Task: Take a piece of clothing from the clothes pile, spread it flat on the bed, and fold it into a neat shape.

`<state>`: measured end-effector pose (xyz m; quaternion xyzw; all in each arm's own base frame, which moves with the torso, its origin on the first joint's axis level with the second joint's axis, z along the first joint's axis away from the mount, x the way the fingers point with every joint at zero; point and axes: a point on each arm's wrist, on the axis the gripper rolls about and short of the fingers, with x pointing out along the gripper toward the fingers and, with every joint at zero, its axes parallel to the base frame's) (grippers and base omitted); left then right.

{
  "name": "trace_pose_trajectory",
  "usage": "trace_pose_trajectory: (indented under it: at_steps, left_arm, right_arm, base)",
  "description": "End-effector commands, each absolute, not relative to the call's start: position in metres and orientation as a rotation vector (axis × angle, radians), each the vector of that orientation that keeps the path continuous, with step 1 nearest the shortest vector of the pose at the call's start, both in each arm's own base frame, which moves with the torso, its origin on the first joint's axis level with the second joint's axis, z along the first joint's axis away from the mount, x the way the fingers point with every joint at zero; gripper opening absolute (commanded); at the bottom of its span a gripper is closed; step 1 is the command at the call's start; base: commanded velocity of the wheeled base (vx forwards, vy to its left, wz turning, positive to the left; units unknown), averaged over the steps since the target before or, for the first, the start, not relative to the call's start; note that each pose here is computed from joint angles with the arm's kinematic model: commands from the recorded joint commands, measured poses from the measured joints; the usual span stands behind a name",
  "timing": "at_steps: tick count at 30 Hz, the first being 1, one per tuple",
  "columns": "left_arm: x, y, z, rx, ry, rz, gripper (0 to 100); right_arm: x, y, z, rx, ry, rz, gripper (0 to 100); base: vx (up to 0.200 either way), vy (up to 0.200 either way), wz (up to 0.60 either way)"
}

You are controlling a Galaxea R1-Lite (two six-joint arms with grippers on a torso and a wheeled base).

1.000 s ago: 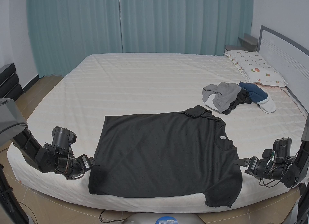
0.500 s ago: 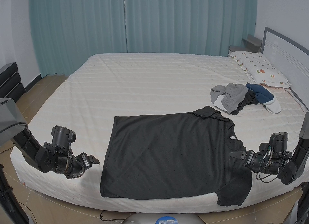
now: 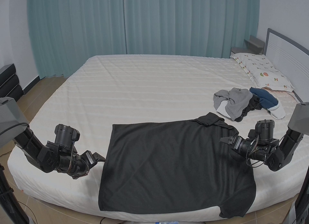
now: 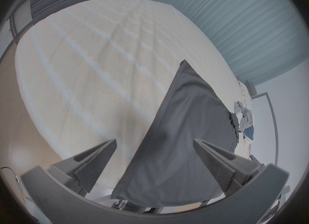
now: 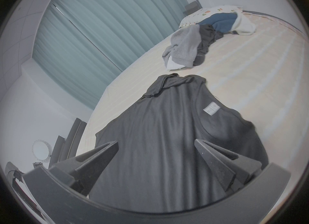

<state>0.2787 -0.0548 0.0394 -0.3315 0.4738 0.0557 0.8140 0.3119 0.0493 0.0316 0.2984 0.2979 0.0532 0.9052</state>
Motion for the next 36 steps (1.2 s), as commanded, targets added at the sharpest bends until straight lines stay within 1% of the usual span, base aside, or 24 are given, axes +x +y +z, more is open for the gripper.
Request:
trace_pose_trajectory:
  at_steps: [1, 2, 4, 8, 17, 22, 29, 36]
  left_arm:
    - [0.283, -0.063, 0.037, -0.740, 1.028, 0.108, 100]
    - [0.283, -0.062, 0.036, -0.741, 1.029, 0.110, 100]
    - [0.285, -0.063, 0.032, -0.739, 1.037, 0.114, 100]
    - [0.289, -0.064, 0.025, -0.737, 1.052, 0.123, 100]
    - [0.291, -0.064, 0.018, -0.734, 1.071, 0.136, 100]
    - [0.290, -0.064, 0.017, -0.732, 1.075, 0.139, 100]
    - [0.291, -0.064, 0.016, -0.730, 1.075, 0.145, 100]
    - [0.291, -0.063, 0.016, -0.730, 1.074, 0.147, 100]
  right_arm:
    - [0.368, 0.077, 0.036, 0.596, 0.642, 0.135, 100]
    - [0.369, 0.078, 0.037, 0.596, 0.642, 0.135, 100]
    - [0.393, 0.087, 0.035, 0.583, 0.671, 0.115, 100]
    - [0.418, 0.095, 0.028, 0.568, 0.711, 0.085, 100]
    - [0.454, 0.103, 0.005, 0.556, 0.776, 0.052, 100]
    - [0.474, 0.107, -0.001, 0.543, 0.749, 0.022, 100]
    - [0.499, 0.108, 0.000, 0.533, 0.704, -0.029, 100]
    - [0.525, 0.109, -0.003, 0.542, 0.675, -0.036, 100]
  base:
    - [0.000, 0.000, 0.00]
    - [0.000, 0.000, 0.00]
    - [0.000, 0.000, 0.00]
    - [0.000, 0.000, 0.00]
    - [0.000, 0.000, 0.00]
    - [0.000, 0.000, 0.00]
    - [0.000, 0.000, 0.00]
    - [0.000, 0.000, 0.00]
